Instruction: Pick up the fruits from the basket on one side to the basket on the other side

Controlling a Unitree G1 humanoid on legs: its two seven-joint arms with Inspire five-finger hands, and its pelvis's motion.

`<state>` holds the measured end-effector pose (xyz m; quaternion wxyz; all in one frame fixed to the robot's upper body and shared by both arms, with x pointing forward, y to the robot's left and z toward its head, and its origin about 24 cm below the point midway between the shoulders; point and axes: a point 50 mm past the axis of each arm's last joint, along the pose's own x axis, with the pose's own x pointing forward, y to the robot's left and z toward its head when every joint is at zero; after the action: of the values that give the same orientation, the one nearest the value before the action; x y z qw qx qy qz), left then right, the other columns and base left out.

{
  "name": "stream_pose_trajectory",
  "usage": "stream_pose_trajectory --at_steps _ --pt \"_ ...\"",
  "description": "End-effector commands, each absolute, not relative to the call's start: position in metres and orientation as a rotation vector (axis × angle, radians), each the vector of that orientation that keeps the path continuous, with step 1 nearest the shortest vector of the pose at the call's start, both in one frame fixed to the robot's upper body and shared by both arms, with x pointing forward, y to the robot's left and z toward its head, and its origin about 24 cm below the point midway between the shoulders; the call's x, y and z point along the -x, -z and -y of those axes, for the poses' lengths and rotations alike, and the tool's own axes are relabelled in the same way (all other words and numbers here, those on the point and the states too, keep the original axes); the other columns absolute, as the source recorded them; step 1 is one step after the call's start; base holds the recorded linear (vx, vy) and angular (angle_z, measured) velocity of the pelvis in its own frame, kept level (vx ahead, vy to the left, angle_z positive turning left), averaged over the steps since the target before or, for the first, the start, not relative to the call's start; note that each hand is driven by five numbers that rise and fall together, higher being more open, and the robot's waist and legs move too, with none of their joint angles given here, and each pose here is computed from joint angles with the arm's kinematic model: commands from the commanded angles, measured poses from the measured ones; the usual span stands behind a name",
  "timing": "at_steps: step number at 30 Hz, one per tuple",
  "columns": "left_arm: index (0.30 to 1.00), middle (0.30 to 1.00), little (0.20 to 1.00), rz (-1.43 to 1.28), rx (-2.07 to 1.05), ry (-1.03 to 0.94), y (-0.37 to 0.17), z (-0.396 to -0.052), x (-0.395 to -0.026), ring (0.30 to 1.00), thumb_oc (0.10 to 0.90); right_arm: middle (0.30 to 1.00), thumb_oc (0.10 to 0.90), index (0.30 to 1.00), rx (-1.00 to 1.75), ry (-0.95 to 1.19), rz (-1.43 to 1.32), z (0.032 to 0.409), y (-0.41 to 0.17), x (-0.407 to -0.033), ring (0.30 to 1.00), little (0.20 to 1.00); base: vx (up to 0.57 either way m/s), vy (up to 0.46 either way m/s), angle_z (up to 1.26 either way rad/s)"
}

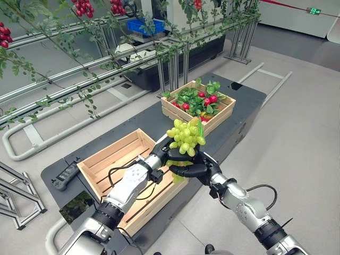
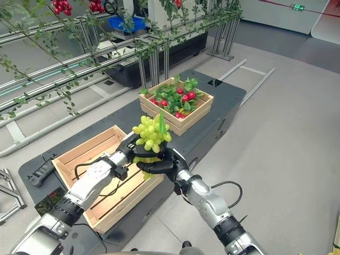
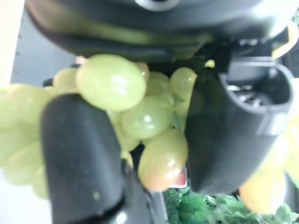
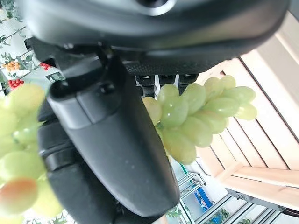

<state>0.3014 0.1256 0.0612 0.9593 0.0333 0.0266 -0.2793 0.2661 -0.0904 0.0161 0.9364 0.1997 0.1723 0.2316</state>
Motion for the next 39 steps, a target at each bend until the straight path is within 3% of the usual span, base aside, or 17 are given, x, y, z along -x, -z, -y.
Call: stream_pose_trajectory --at_steps 1,2,3,15,16,17,39 --pt "0.300 0.300 0.300 0.289 0.110 0.750 -0.132 -0.076 -0.311 0.300 0.400 0.655 0.637 0.655 -0.597 -0.496 -0.115 0.067 -0.071 -0.299 0.655 0.655 0.00 0.000 0.00" --pt "0.300 0.300 0.300 0.289 0.110 0.750 -0.132 -0.076 -0.311 0.300 0.400 0.347 0.431 0.347 -0.601 -0.492 -0.110 0.067 -0.072 -0.300 0.347 0.347 0.00 0.000 0.00" --pt "0.300 0.300 0.300 0.293 0.108 0.750 -0.133 -0.074 -0.311 0.300 0.400 0.300 0.400 0.300 -0.621 -0.480 -0.090 0.068 -0.074 -0.301 0.300 0.300 0.00 0.000 0.00" --pt "0.300 0.300 0.300 0.266 0.098 0.719 -0.127 -0.076 -0.314 0.300 0.400 0.300 0.400 0.300 -0.655 -0.415 0.004 0.077 -0.084 -0.304 0.300 0.300 0.00 0.000 0.00" --pt "0.578 0.578 0.578 0.255 0.096 0.703 -0.126 -0.077 -0.315 0.578 0.585 0.300 0.400 0.300 -0.640 -0.397 0.013 0.078 -0.084 -0.304 0.300 0.300 0.00 0.000 0.00" --pt "0.900 0.900 0.900 0.252 0.090 0.686 -0.125 -0.078 -0.315 0.900 0.800 0.300 0.400 0.300 -0.627 -0.392 0.020 0.079 -0.084 -0.304 0.300 0.300 0.00 0.000 0.00" --pt "0.900 0.900 0.900 0.208 -0.054 0.419 -0.107 -0.111 -0.326 0.900 0.800 0.300 0.400 0.300 -0.519 -0.274 0.092 0.104 -0.089 -0.308 0.300 0.300 0.00 0.000 0.00"
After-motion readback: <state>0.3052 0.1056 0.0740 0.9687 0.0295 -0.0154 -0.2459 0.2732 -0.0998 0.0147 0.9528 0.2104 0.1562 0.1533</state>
